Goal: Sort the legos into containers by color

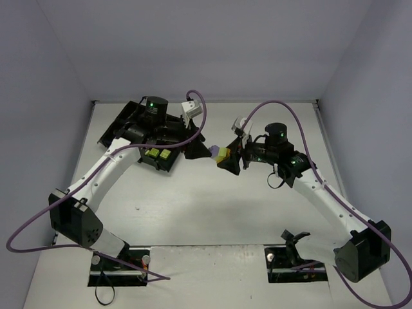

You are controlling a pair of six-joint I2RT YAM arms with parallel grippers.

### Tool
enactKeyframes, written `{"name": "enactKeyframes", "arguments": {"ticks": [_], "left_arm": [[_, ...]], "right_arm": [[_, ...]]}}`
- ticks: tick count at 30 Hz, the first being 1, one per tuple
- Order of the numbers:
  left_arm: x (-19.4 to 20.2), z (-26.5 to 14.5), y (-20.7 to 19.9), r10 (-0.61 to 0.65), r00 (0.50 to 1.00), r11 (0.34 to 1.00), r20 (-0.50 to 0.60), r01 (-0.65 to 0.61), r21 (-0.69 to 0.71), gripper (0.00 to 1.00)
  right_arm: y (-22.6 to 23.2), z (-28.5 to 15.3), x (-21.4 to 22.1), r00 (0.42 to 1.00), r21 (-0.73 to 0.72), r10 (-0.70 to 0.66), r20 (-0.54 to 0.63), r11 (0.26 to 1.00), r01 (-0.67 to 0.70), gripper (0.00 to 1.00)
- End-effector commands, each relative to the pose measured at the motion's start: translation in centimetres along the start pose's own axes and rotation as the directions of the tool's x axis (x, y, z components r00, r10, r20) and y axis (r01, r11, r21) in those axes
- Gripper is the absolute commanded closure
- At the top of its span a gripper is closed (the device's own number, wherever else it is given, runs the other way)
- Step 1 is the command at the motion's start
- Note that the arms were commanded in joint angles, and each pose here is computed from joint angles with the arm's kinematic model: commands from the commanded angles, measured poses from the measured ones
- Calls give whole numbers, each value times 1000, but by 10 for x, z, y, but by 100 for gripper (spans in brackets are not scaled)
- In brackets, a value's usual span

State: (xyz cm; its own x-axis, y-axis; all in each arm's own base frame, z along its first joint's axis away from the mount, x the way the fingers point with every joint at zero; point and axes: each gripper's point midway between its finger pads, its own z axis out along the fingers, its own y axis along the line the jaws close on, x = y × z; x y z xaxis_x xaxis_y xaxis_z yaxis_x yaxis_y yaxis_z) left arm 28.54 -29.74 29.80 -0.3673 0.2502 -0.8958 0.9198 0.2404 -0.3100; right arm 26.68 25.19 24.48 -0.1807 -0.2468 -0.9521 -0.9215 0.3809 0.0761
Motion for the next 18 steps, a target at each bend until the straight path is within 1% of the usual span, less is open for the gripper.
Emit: {"name": "enactKeyframes", "arguments": {"ticks": [1,2,7,8,9,14,17,18], "left_arm": [[-19,-6,-29,170,983,975,71,-178,133,28],[-15,-5,-33,172,983,972,58,-179,150,31],[-6,1,-37,229,973,958,35,-232,170,34],[-5,3,-39,237,971,955,35,-239,174,40],[-5,4,-38,244,969,954,35,-246,172,41],[-6,8,-36,266,964,950,33,-267,161,43],[-7,8,-37,272,962,948,38,-274,160,52],[-7,9,-36,273,961,948,38,-275,160,64]], "right_arm": [[10,-4,-32,994,-56,-71,80,996,75,100],[11,-4,-33,994,-63,-69,81,995,74,100],[15,-5,-32,995,-82,-61,78,994,67,100],[16,-5,-31,995,-87,-58,77,994,65,100],[16,-5,-31,995,-91,-57,77,994,64,100],[20,-5,-32,995,-116,-54,81,991,63,100],[20,-4,-30,996,-121,-51,76,991,60,100],[21,-4,-30,996,-123,-49,74,991,57,100]]}}
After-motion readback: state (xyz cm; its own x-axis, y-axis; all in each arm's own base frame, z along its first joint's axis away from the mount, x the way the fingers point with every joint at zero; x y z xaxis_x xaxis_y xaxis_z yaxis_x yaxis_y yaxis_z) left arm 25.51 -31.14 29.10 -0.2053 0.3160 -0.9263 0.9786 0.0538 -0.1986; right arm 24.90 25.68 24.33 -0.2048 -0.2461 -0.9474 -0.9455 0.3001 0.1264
